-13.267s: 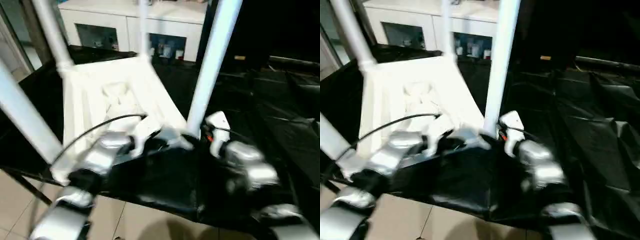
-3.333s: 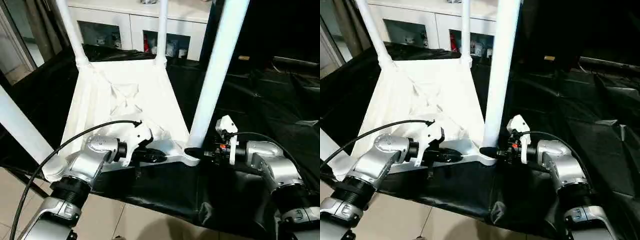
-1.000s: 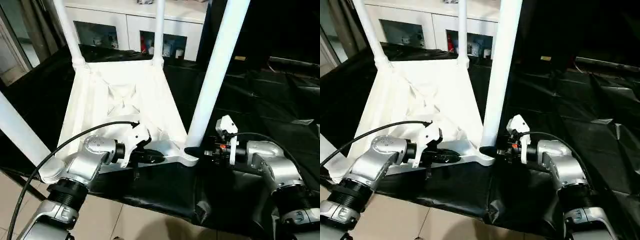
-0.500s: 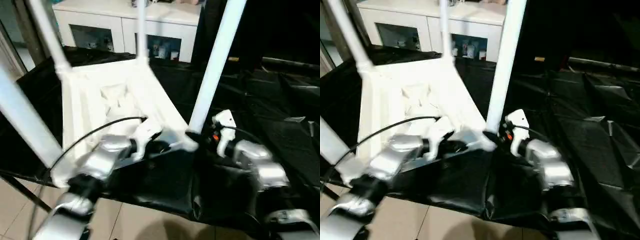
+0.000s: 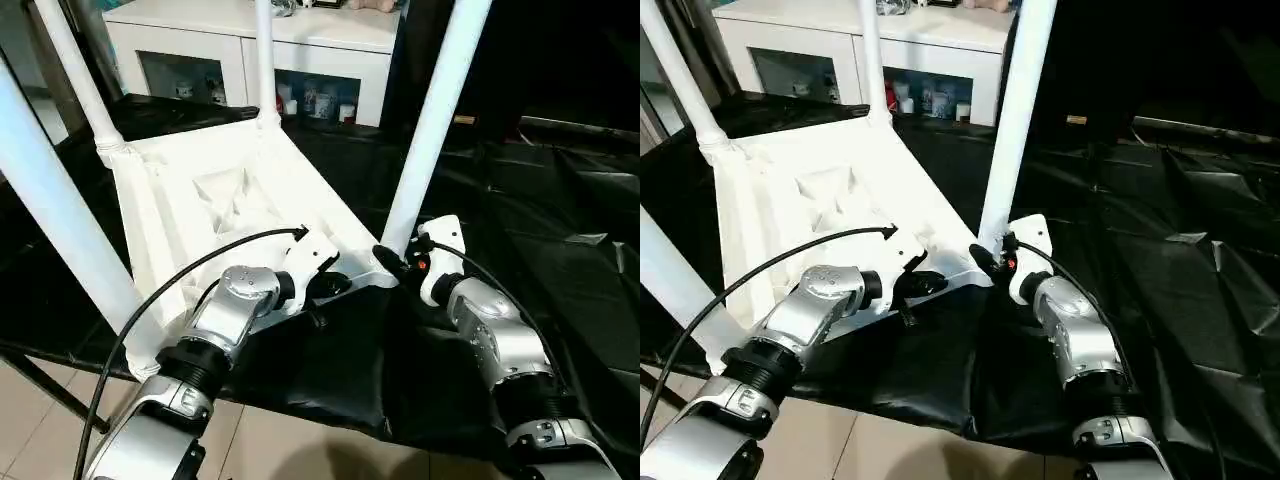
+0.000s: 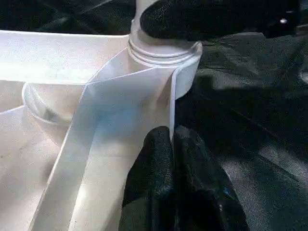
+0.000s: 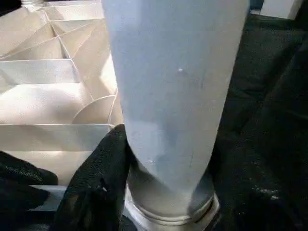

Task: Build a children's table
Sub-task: Rotate leg to tighten

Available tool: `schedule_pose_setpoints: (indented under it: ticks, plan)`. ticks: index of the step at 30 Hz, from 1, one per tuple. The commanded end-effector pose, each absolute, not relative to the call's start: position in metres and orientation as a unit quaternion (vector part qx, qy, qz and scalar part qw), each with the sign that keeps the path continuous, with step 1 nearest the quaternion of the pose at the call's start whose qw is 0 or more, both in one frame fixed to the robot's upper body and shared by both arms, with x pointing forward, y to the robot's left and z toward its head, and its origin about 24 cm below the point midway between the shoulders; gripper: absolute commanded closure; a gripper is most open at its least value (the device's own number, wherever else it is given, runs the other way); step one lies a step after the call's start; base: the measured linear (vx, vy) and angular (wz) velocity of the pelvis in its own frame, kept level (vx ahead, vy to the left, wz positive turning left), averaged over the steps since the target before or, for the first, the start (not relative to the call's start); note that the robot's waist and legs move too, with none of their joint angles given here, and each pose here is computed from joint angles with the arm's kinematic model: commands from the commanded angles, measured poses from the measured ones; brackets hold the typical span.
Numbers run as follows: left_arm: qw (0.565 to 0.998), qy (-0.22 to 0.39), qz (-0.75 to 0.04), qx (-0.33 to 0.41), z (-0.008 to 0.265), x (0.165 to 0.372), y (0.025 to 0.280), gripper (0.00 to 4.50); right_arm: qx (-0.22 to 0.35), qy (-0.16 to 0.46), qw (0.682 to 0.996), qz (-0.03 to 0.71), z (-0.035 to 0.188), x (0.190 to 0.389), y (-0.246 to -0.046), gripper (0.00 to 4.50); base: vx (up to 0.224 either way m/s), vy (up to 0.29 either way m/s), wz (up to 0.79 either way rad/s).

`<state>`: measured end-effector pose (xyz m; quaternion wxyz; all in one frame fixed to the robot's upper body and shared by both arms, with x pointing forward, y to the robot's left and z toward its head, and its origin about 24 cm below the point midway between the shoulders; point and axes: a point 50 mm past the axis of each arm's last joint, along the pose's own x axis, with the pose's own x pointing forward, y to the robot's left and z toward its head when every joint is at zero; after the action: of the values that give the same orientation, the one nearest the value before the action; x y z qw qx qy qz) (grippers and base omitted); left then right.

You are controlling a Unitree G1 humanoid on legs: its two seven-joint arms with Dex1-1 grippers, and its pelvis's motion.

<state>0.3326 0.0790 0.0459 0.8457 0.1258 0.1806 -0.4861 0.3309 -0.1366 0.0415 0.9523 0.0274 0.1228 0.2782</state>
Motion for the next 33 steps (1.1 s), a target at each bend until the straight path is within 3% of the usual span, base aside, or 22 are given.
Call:
schedule_pose_setpoints:
  ticks: [1,8,14,16,19,20,24,26,33]
  plan:
    - [0.846,0.128,-0.504,0.116,0.062,0.336,0.075,4.50,0.046,0.161,0.921,0.353,0.027,0.318,-0.120,1.54,0.000,0.000,0.00]
    - [0.821,0.132,-0.544,0.115,0.062,0.328,0.097,4.50,0.005,0.163,0.887,0.432,0.040,0.317,-0.141,0.90,0.000,0.000,0.00]
    - [0.785,0.134,-0.597,0.092,0.065,0.315,0.106,4.50,0.007,0.161,0.862,0.480,0.049,0.313,-0.155,0.90,0.000,0.000,0.00]
    - [0.779,0.138,-0.605,0.090,0.065,0.313,0.108,4.50,0.006,0.162,0.858,0.487,0.050,0.313,-0.157,1.17,0.000,0.000,0.00]
    - [0.778,0.140,-0.606,0.089,0.064,0.311,0.109,4.50,0.006,0.162,0.856,0.490,0.051,0.313,-0.159,1.17,0.000,0.000,0.00]
    - [0.777,0.141,-0.607,0.088,0.064,0.311,0.110,4.50,0.008,0.163,0.855,0.493,0.051,0.312,-0.160,1.52,0.000,0.000,0.00]
    - [0.775,0.145,-0.609,0.085,0.063,0.308,0.112,4.50,0.013,0.164,0.847,0.506,0.051,0.311,-0.160,1.60,0.000,0.000,0.00]
    - [0.774,0.147,-0.610,0.085,0.063,0.308,0.112,4.50,0.015,0.165,0.844,0.510,0.051,0.310,-0.159,1.95,0.000,0.000,0.00]
    - [0.771,0.154,-0.612,0.083,0.063,0.307,0.114,4.50,0.020,0.171,0.838,0.517,0.049,0.307,-0.158,2.08,0.000,0.000,0.00]
